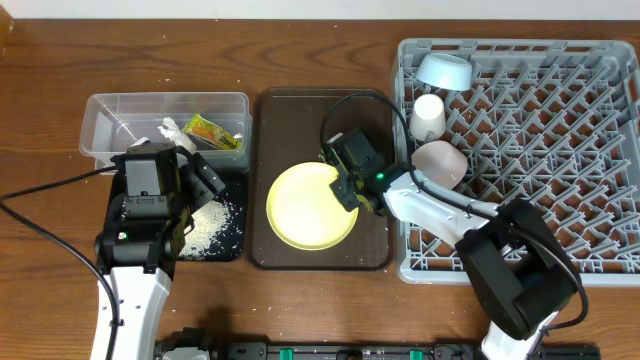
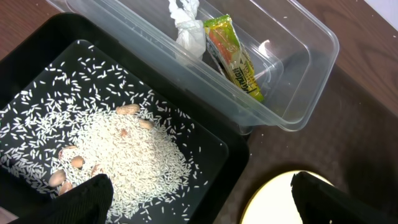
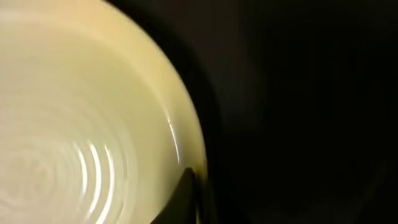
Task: Sort waste into correct bins and load items into the dishwasher rack
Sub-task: 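Lift the yellow plate and carry it right into the dish rack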
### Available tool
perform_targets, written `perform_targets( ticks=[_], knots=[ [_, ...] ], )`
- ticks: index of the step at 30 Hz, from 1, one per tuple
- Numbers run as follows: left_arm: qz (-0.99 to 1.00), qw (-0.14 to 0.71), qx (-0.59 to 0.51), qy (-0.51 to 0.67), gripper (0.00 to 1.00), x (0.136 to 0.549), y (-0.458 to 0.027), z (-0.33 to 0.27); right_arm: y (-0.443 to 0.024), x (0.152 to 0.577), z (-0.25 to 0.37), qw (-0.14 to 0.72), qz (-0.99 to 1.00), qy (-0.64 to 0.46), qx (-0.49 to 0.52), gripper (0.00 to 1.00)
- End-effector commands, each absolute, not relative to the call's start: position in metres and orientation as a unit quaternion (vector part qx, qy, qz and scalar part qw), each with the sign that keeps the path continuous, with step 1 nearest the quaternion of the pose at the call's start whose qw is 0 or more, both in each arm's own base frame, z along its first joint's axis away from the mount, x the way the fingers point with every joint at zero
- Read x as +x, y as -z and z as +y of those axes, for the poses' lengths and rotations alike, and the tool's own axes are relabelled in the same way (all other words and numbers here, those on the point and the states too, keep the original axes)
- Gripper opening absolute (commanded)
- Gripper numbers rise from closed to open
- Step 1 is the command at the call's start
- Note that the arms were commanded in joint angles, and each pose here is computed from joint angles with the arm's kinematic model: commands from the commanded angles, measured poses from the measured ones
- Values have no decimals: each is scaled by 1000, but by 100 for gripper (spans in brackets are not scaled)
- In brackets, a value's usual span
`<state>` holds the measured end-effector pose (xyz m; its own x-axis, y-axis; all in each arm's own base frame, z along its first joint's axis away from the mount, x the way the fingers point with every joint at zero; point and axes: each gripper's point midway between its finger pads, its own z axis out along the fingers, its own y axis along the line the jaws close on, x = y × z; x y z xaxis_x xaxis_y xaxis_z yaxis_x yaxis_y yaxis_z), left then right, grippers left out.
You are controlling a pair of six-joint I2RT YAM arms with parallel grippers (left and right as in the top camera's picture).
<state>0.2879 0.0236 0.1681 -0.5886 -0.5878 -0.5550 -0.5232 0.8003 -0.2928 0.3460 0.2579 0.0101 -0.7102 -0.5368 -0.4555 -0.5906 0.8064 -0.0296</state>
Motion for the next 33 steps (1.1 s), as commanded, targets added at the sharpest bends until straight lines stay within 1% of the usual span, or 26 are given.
perform_targets(
  ticks=[1, 4, 5, 8, 10, 13, 15, 17, 20, 23, 26, 29, 33],
  knots=[
    [887, 336, -313, 44, 95, 290, -174, 27, 1, 340, 252, 212, 927, -50, -307, 1],
    [887, 336, -313, 44, 95, 290, -174, 27, -14, 348, 258, 233, 922, -56, -305, 1],
    [887, 336, -313, 44, 95, 290, -174, 27, -26, 354, 261, 248, 918, -58, -302, 1],
    [887, 336, -313, 44, 95, 290, -174, 27, -78, 373, 269, 309, 903, -65, -291, 1],
    [887, 336, -313, 44, 95, 290, -174, 27, -126, 389, 265, 367, 886, -44, -281, 1],
    [887, 336, -313, 44, 95, 290, -174, 27, -197, 405, 244, 450, 852, 19, -265, 1],
    [887, 336, -313, 44, 95, 290, -174, 27, -236, 408, 224, 489, 832, 70, -253, 1],
    [887, 336, -313, 44, 95, 290, -174, 27, -269, 406, 199, 517, 811, 131, -239, 1],
    [887, 336, -313, 44, 95, 290, -174, 27, -306, 401, 154, 533, 791, 227, -197, 1],
    [887, 336, -313, 44, 95, 290, -174, 27, -331, 393, 112, 529, 777, 310, -143, 1],
    [887, 336, -313, 44, 95, 290, -174, 27, -341, 384, 79, 501, 768, 383, -114, 1],
    [887, 336, -313, 44, 95, 290, -174, 27, -338, 377, 50, 459, 767, 437, -99, 1],
    [887, 336, -313, 44, 95, 290, -174, 27, -322, 373, 20, 405, 778, 470, -102, 1]
  ],
)
